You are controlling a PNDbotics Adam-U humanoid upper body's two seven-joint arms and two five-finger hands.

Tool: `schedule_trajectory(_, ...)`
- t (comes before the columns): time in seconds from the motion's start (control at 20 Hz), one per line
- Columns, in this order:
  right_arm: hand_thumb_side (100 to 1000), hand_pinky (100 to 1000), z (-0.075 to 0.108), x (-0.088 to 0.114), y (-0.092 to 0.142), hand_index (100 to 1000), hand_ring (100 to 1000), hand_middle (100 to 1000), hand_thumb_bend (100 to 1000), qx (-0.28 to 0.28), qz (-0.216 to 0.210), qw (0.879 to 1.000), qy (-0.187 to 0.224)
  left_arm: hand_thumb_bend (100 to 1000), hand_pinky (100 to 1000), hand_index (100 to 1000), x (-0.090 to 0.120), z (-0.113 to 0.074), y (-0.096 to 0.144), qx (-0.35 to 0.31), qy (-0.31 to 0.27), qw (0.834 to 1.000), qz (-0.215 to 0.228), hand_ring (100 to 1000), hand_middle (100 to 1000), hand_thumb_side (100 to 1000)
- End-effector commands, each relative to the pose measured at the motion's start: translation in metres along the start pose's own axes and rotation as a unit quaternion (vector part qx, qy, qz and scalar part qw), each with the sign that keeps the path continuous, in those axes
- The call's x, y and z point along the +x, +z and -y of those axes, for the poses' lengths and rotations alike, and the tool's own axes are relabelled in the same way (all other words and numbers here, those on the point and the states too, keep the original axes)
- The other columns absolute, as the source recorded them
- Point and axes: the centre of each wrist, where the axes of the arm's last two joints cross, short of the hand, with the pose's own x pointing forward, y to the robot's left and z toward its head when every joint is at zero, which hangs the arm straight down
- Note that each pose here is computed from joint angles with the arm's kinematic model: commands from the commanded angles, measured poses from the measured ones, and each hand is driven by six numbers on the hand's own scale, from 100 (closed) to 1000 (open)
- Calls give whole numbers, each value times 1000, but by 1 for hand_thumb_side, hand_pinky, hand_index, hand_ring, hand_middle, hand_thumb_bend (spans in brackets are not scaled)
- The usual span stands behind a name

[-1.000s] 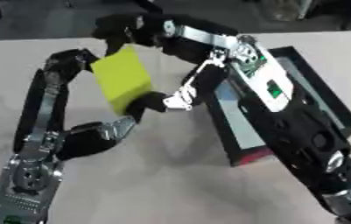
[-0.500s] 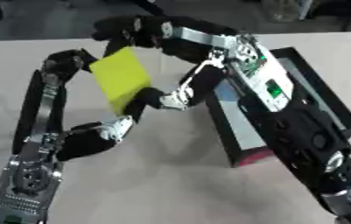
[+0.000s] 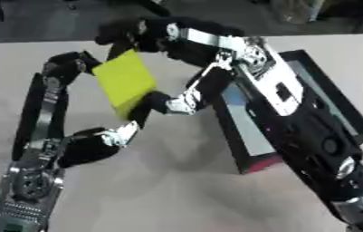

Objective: Pick up the objects with one hand, pass them to the other hand, and then place them into the box on the other side of the table.

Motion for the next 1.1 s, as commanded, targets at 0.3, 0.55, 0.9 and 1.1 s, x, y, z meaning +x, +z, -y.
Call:
schedule_trajectory(0.3,239,878,-4,0,-8,807,1000,351,100,38,28,999,-18,100,693,564,19,3,-15,9,3,999,38,507,449,100)
schedule_trajectory(0.55,243,871,-2,2,-6,775,1000,325,100,30,34,998,-32,100,729,615,18,3,-15,0,-4,999,32,535,482,100)
schedule_trajectory(0.9,240,867,1,3,-4,765,1000,312,100,22,36,998,-42,332,756,682,18,3,-14,-1,-12,1000,27,580,555,100)
schedule_trajectory(1.1,231,867,2,4,-4,761,1000,310,100,12,36,998,-46,543,767,745,15,2,-12,6,-27,1000,14,613,610,190)
